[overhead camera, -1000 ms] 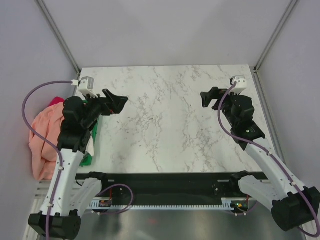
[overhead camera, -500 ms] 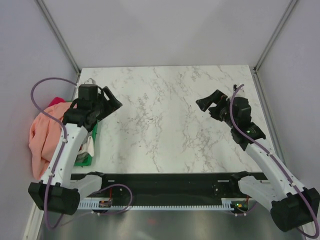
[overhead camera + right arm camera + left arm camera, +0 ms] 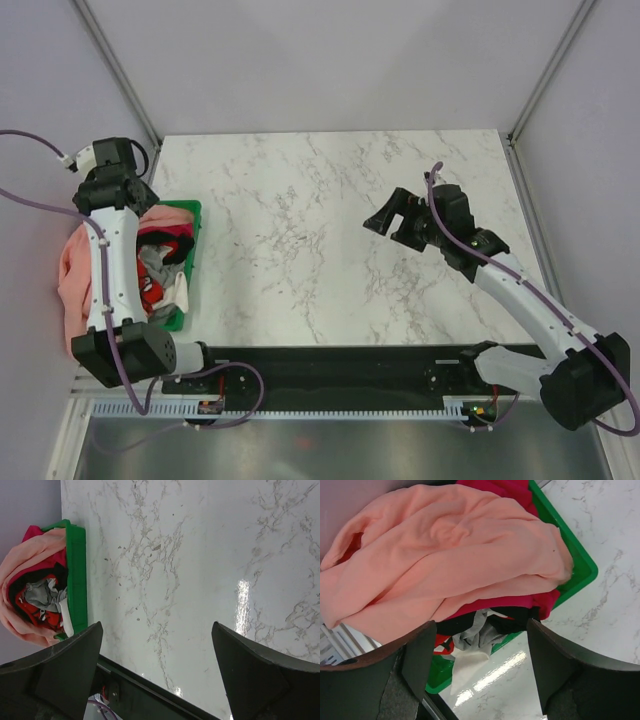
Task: Fold and stack the t-shirts
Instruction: Grab the tshirt from the pile
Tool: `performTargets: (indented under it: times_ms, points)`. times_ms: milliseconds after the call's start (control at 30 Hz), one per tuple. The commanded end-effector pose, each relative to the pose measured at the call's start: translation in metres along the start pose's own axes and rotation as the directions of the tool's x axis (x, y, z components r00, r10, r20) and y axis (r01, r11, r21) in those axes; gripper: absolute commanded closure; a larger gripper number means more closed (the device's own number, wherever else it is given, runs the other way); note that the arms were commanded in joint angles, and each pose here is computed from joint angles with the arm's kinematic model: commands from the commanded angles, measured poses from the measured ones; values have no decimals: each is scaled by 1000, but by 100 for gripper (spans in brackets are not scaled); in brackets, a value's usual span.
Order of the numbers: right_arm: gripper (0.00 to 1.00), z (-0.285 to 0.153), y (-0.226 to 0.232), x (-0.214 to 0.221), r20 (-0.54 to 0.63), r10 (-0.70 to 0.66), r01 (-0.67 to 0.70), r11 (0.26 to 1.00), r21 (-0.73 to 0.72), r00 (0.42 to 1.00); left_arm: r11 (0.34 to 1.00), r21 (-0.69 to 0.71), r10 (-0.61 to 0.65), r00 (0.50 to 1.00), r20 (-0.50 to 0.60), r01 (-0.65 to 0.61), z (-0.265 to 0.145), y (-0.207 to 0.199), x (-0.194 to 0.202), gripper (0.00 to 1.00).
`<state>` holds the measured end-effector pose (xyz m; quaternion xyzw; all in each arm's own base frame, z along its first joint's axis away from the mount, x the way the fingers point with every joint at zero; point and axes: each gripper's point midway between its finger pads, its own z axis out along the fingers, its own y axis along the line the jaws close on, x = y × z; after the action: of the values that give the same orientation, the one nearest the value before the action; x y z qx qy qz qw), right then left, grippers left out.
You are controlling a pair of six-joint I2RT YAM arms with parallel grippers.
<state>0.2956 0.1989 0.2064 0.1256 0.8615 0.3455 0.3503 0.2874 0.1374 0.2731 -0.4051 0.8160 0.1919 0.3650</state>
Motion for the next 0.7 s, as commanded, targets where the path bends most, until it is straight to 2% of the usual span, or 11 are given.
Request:
performTargets:
  times_ms: [0,133,300,567,633,667]
  points:
    - [2,-5,16,0,-21,-49,49,998,-32,999,999,-51,-1,999,34,3,9,22,-14,20]
    - [2,0,22,7,-61,-67,64,997,-44,996,993,-96,-68,997,-39,64,38,35,-2,22]
    - [2,7,24,23,-116,-102,98,994,-39,988,979,-142,-153,987,-48,145,63,53,-2,29]
    - [2,21,15,35,-161,-109,110,994,-4,981,982,-103,-169,980,-105,158,76,42,6,31]
    - [2,24,14,36,-167,-110,112,994,-1,980,983,-91,-168,980,-108,159,78,39,5,39]
    - [3,25,14,36,-170,-113,115,993,0,979,983,-93,-169,979,-111,159,79,38,4,54]
